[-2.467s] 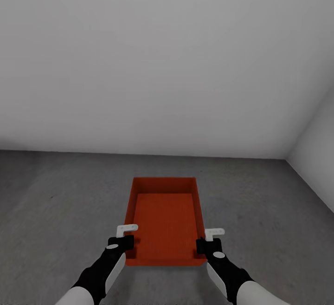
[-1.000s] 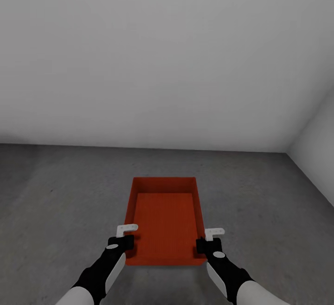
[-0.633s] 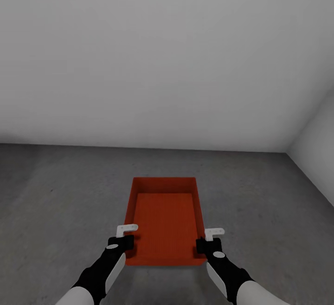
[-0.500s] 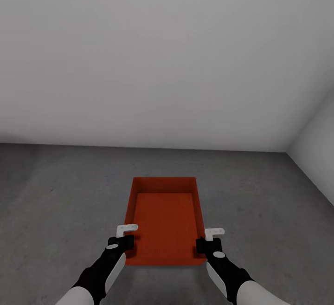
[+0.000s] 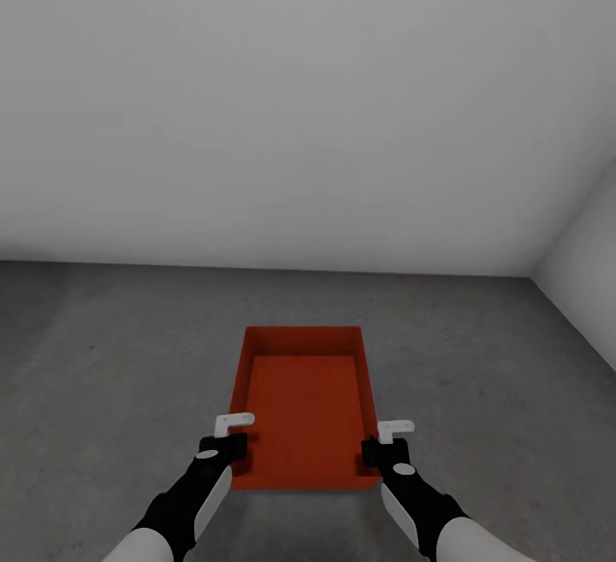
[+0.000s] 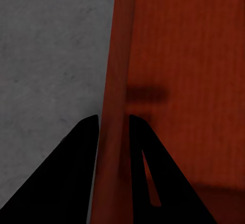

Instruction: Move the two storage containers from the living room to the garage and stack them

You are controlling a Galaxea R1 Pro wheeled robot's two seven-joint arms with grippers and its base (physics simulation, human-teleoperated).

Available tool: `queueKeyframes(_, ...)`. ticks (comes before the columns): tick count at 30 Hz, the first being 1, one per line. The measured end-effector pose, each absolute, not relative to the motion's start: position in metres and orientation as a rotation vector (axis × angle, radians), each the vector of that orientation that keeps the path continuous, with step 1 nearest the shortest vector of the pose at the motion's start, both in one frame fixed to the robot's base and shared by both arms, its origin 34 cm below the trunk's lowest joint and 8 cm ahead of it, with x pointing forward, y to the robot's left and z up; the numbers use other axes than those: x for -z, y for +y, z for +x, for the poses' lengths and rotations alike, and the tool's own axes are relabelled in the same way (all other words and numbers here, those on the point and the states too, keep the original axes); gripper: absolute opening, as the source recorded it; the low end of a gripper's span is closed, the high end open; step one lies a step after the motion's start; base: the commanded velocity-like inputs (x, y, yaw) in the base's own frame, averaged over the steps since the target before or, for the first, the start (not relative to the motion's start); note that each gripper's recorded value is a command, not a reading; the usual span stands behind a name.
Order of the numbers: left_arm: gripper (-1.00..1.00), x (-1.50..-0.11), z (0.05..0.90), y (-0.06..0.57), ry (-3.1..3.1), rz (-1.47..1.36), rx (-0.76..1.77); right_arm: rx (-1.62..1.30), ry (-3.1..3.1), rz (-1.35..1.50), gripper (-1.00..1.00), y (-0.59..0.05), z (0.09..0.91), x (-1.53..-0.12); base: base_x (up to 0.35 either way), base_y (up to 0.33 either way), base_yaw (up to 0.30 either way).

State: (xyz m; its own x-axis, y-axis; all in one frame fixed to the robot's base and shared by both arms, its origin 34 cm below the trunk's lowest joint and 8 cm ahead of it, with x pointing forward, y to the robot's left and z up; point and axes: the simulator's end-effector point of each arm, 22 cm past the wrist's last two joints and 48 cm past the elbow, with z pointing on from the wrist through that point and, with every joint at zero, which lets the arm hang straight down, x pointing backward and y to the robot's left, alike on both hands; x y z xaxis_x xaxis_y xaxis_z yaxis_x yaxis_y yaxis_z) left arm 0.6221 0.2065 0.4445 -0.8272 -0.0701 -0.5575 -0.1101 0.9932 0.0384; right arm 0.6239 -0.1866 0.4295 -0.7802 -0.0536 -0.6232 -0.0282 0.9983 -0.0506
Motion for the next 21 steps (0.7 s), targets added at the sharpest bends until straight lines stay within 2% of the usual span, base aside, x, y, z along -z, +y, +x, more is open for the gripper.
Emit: queueKeyframes(21, -1.0, -0.402, 0.615, 0.207, 2.548, -0.125, -0.092, 0.05, 2.466, -0.056, -1.0, -0.186, 0.617, -0.387, 0.0, 0.0, 0.0)
